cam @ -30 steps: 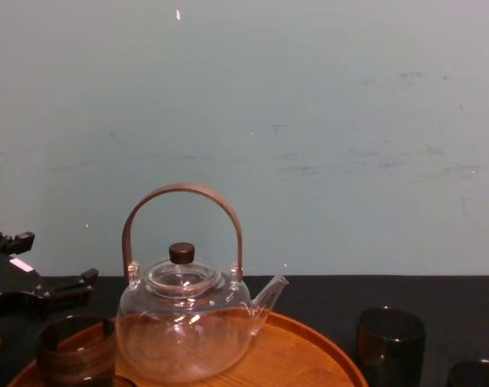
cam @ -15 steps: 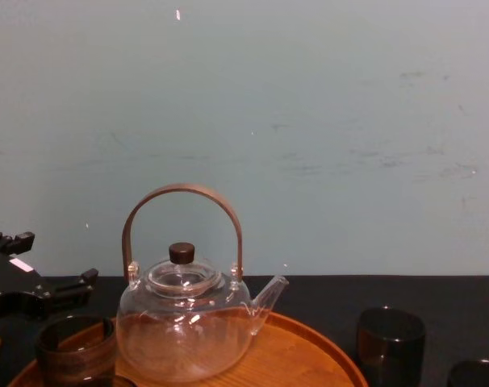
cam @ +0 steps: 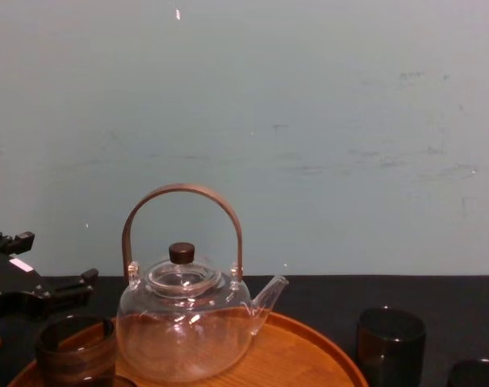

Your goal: Pick up the glass from the table and place it on the tray.

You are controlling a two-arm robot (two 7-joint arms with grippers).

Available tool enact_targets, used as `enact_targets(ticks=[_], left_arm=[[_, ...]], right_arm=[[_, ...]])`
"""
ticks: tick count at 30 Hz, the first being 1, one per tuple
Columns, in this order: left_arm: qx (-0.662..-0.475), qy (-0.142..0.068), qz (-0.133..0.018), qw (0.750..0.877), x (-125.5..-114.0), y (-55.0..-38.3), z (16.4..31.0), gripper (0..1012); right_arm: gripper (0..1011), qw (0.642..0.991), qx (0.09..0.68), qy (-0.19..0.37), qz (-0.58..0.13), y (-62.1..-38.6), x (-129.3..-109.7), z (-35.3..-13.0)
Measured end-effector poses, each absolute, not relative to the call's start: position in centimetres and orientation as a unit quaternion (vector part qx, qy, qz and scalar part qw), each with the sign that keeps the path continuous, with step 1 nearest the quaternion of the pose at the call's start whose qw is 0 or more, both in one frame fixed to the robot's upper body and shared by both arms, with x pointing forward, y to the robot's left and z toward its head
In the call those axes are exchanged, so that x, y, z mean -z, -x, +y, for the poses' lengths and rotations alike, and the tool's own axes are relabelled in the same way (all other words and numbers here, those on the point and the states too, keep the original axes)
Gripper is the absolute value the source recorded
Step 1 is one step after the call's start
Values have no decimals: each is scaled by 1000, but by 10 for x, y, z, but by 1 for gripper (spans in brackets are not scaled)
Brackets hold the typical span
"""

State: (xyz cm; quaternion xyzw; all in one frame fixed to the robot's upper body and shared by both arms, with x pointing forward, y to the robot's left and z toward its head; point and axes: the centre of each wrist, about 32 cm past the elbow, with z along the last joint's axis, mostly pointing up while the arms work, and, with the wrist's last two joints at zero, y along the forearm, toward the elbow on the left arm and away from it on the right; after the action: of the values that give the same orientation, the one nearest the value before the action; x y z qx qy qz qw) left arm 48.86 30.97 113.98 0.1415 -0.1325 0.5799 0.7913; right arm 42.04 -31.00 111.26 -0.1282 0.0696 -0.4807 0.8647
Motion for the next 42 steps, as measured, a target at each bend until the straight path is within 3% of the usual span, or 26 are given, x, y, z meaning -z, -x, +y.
enact_targets(ticks=[21, 37, 42], left_arm=[[-580, -141, -132, 791, -1140, -489, 310, 1001], [-580, -141, -132, 791, -1140, -489, 310, 1001], [-580, -141, -132, 791, -1140, -489, 310, 1001]], right_arm=[[1002, 877, 461, 116, 68, -447, -1102, -302], [1003, 878, 460, 113, 66, -448, -1101, -302], [912, 878, 460, 114, 67, -448, -1101, -302]])
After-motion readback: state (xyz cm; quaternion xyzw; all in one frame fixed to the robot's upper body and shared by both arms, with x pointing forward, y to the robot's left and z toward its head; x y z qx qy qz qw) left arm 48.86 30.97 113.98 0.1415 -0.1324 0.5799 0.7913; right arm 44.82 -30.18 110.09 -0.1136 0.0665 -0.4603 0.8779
